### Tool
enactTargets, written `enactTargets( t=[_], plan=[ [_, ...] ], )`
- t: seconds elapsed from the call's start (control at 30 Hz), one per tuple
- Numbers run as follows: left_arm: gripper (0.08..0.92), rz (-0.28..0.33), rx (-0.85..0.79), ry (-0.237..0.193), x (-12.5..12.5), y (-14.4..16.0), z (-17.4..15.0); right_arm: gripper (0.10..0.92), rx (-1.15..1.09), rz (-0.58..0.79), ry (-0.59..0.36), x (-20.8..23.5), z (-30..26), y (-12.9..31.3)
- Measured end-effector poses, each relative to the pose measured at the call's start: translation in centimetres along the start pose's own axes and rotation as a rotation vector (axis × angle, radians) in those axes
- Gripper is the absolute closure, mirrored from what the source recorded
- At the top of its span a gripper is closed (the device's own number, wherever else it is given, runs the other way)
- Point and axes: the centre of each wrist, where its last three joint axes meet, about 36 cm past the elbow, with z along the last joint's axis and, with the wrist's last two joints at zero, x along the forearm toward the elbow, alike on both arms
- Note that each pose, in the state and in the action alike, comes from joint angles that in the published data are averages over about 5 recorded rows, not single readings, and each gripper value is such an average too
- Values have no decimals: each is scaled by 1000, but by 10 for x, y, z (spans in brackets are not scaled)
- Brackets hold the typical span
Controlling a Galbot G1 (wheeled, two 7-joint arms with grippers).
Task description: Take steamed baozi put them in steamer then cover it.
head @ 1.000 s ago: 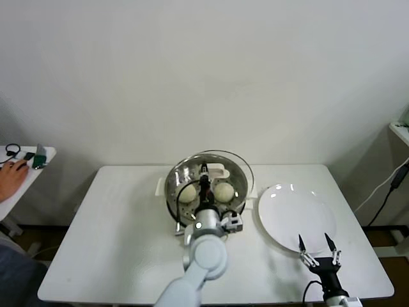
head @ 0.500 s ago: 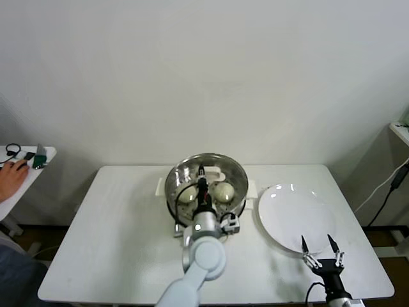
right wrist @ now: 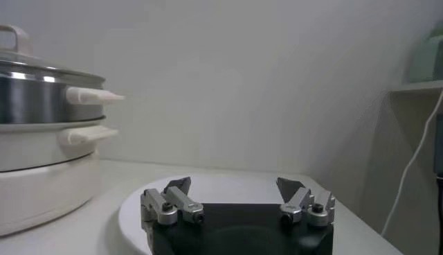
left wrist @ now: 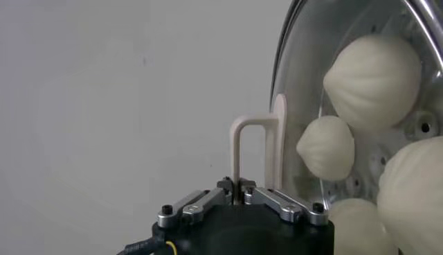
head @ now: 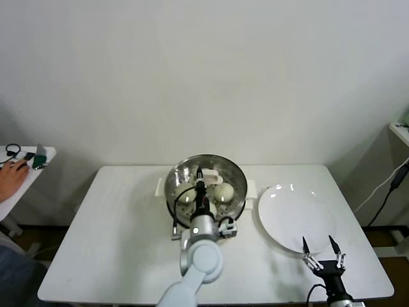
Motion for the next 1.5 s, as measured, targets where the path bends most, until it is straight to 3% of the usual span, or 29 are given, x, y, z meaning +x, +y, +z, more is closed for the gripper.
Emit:
enactTargets(
  t=[0.17, 0.53, 0.83, 1.13, 1.33, 1.5],
  plan=[
    [784, -4, 15, -11, 2, 2, -1, 200, -2, -4, -3, -1, -1, 2],
    [465, 36, 113, -44, 17, 23, 18, 200, -11, 20, 47, 0, -7, 2],
    [216, 51, 332, -130, 41, 47, 66, 200, -5, 34, 55, -5, -15, 7],
    [177, 68, 682, -186, 55, 50, 135, 200, 7, 27, 43, -11, -22, 20],
    [177, 113, 950, -169, 64, 22, 188, 200, 16, 16, 43, -14, -21, 25],
    [177, 138, 1150, -127, 74, -15, 222, 200, 18, 9, 45, -16, -18, 28]
  ],
)
